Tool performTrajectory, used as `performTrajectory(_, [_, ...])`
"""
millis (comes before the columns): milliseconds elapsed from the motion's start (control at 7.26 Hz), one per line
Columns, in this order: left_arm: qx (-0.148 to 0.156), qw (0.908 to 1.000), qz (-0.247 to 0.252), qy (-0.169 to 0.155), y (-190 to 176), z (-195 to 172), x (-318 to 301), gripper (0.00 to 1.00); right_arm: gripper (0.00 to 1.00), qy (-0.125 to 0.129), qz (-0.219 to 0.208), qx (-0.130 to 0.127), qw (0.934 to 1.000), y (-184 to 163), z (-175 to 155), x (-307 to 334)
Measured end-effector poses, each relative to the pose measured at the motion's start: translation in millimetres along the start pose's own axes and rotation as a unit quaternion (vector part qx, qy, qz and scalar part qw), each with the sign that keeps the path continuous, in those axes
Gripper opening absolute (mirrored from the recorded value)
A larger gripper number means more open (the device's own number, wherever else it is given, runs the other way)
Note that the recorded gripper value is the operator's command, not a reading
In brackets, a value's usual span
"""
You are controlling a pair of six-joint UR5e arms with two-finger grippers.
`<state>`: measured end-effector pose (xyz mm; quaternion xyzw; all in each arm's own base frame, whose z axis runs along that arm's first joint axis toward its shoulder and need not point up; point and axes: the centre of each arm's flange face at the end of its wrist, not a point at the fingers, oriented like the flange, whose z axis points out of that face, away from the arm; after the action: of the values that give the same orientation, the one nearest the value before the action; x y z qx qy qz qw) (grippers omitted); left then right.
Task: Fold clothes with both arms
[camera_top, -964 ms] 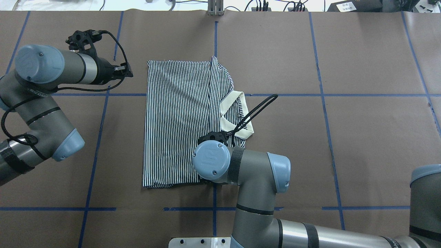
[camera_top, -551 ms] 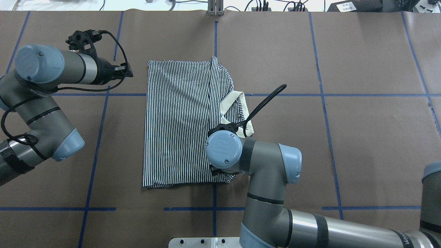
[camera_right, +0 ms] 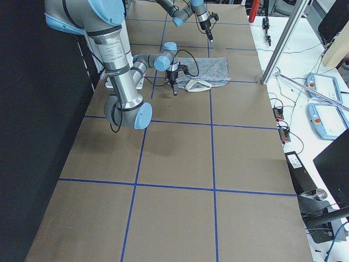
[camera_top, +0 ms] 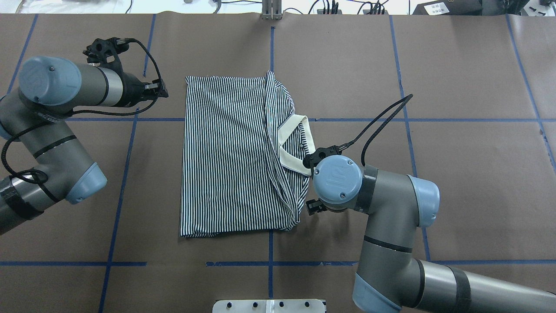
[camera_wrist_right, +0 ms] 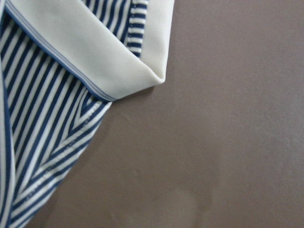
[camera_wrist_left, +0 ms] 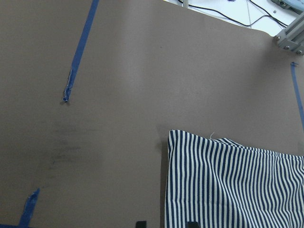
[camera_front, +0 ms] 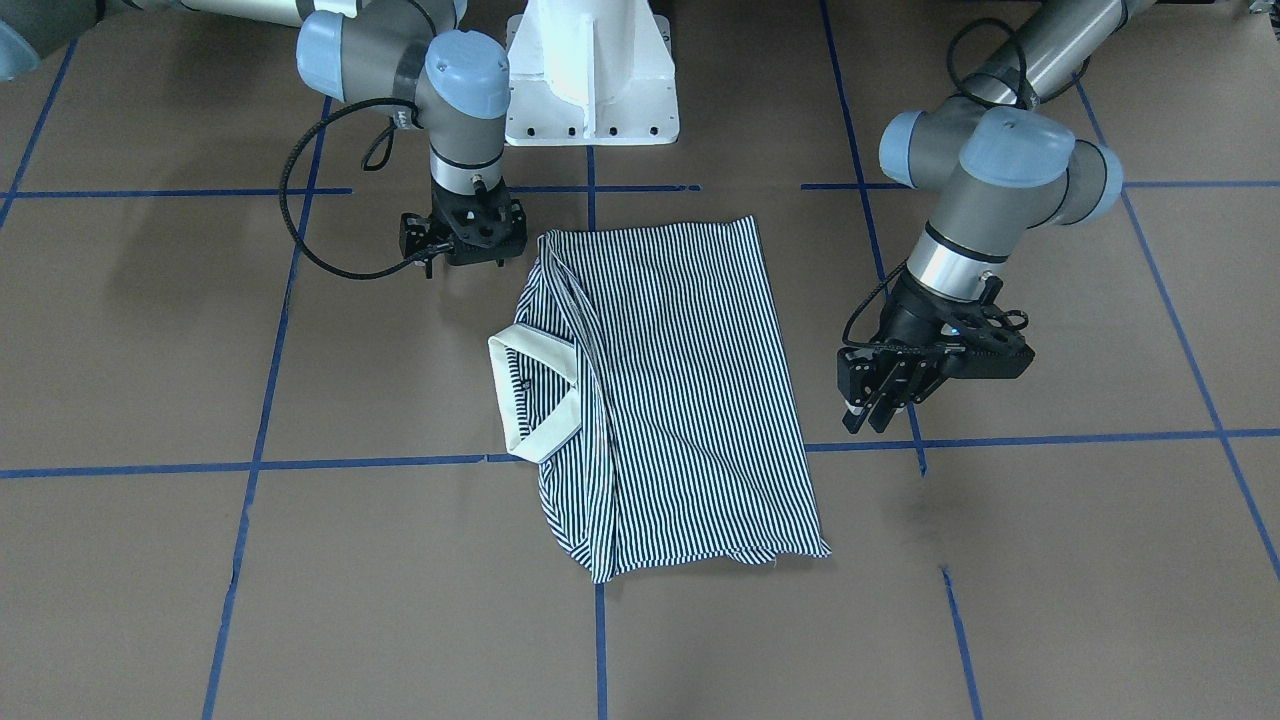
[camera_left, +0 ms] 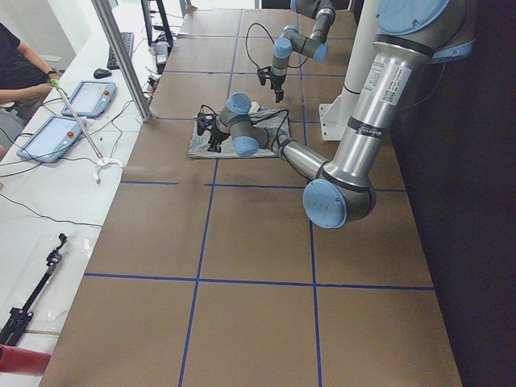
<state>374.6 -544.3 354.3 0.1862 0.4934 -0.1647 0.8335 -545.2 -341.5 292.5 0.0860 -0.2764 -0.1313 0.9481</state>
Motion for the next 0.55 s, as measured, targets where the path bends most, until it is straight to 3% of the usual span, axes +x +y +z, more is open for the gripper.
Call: performTrajectory(551, [0.001, 1.0, 0.0, 0.002, -1, -2, 1, 0.4, 1.0, -0.026, 0.013, 0.025, 0.9993, -48, -33, -60])
